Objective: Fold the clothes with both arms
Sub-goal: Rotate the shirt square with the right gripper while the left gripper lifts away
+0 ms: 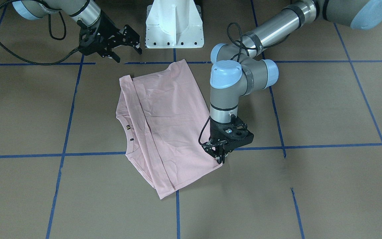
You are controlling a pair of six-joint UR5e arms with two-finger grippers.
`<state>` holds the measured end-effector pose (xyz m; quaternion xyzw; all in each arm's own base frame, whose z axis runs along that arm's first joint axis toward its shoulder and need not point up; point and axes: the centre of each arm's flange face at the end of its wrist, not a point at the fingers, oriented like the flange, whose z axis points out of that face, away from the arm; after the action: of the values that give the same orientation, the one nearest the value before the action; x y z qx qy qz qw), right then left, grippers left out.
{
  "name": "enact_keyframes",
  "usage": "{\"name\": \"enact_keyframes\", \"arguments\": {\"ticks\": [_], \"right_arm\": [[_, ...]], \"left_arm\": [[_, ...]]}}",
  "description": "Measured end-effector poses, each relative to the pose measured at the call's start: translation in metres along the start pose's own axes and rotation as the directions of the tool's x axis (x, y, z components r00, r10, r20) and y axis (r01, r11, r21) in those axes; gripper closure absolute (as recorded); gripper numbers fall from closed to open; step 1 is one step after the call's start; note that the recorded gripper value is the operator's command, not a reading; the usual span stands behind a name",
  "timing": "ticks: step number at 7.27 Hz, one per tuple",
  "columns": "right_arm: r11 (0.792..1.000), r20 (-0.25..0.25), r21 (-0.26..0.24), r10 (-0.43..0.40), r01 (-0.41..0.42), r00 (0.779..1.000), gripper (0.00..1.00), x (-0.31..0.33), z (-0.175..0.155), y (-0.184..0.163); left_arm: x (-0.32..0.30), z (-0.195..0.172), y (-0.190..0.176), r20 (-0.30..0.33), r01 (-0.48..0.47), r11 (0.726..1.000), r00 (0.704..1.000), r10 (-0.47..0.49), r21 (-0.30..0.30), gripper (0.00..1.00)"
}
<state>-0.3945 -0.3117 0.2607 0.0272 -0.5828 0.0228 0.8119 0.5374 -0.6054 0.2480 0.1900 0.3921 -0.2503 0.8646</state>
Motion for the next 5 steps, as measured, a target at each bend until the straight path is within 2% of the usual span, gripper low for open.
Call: {"name": "enact_keyframes", "arguments": {"ticks": [4, 5], "right_arm": [[1.000, -0.007, 0.017, 0.004, -0.004, 1.000, 0.00, 0.002, 0.002, -0.003], [1.000, -0.011, 0.027, 0.005, -0.005, 1.000, 0.00, 0.003, 0.002, -0.004]], "left_arm": [[0.044, 0.041, -0.023, -0.096, -0.097, 0.989, 0.990, 0.108, 0.108, 1.00], [0.052, 0.045, -0.025, -0.101, -0.121, 0.985, 0.986, 0.134, 0.121, 0.01]]}}
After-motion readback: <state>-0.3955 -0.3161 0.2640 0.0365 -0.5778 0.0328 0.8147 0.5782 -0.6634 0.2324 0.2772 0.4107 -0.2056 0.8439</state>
